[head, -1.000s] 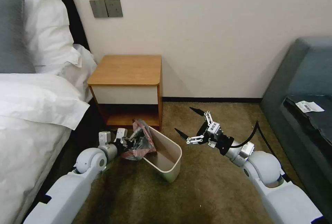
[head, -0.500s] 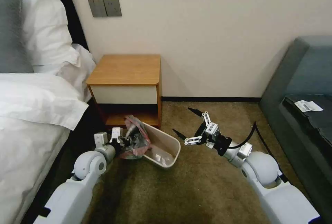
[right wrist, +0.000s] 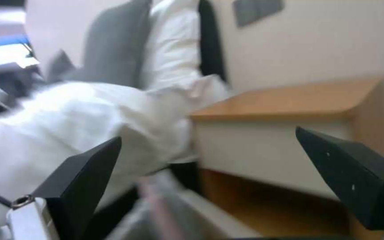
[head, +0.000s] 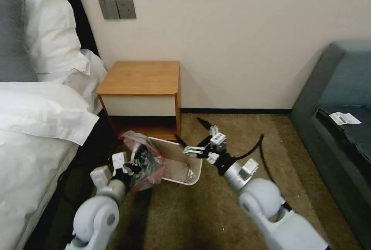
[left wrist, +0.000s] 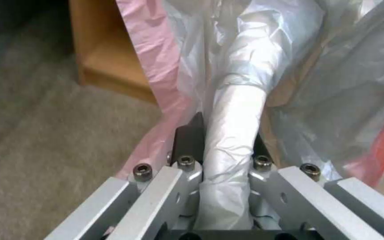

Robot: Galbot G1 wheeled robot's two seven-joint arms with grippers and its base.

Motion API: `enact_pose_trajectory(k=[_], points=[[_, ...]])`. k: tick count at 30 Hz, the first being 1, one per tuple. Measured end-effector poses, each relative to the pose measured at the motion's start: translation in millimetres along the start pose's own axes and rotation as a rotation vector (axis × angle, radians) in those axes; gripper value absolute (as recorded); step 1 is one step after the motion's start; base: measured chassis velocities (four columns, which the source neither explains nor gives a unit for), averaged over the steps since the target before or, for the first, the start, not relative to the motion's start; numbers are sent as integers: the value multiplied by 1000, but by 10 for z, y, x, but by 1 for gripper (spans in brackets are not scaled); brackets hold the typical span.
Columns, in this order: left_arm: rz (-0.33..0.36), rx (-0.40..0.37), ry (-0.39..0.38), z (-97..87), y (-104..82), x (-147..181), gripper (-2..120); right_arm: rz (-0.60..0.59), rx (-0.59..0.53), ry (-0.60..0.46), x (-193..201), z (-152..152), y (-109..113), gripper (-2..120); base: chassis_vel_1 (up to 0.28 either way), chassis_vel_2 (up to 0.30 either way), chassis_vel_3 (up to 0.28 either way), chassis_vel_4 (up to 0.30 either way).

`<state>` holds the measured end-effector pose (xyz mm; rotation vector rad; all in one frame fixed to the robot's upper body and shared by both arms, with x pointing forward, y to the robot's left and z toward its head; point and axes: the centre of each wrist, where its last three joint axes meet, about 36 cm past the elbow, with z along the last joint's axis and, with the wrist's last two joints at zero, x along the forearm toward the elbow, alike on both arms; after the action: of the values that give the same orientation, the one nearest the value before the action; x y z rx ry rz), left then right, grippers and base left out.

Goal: Pick up the garbage bag from the table and place it over the trash can.

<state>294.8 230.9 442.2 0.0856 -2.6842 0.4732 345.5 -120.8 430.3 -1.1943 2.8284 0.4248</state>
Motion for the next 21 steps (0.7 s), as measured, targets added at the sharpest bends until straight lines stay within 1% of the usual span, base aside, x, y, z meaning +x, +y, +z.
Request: enact_pose_trajectory(k=[1,3,4,5,7,8,12,16,21], points=[[0,0,0,0,0,0,8,0,0,0,0,0,0,100,0,0,0,0],[-4,23,-43,-21,-69,67,8,-47,-52,33,-59,-8,139,100,0,0,0,0],[-8,31,-61,-28,-97,99,8,-78,-54,54,-83,2,182,100,0,0,0,0],[-8,31,-61,-28,-97,99,8,-78,-54,54,-83,2,182,100,0,0,0,0],[-21,33,-83,-22,-118,139,8,-132,-42,88,-107,46,201,100,0,0,0,0],[-25,35,-93,-20,-131,170,8,-156,-33,109,-120,86,188,100,0,0,0,0],[-30,29,-100,2,-148,211,8,-178,-39,134,-176,159,153,100,0,0,0,0],[-28,28,-107,4,-176,244,8,-179,-48,148,-232,221,114,100,0,0,0,0],[-25,21,-109,21,-202,302,8,-164,-54,152,-334,260,-5,100,0,0,0,0]])
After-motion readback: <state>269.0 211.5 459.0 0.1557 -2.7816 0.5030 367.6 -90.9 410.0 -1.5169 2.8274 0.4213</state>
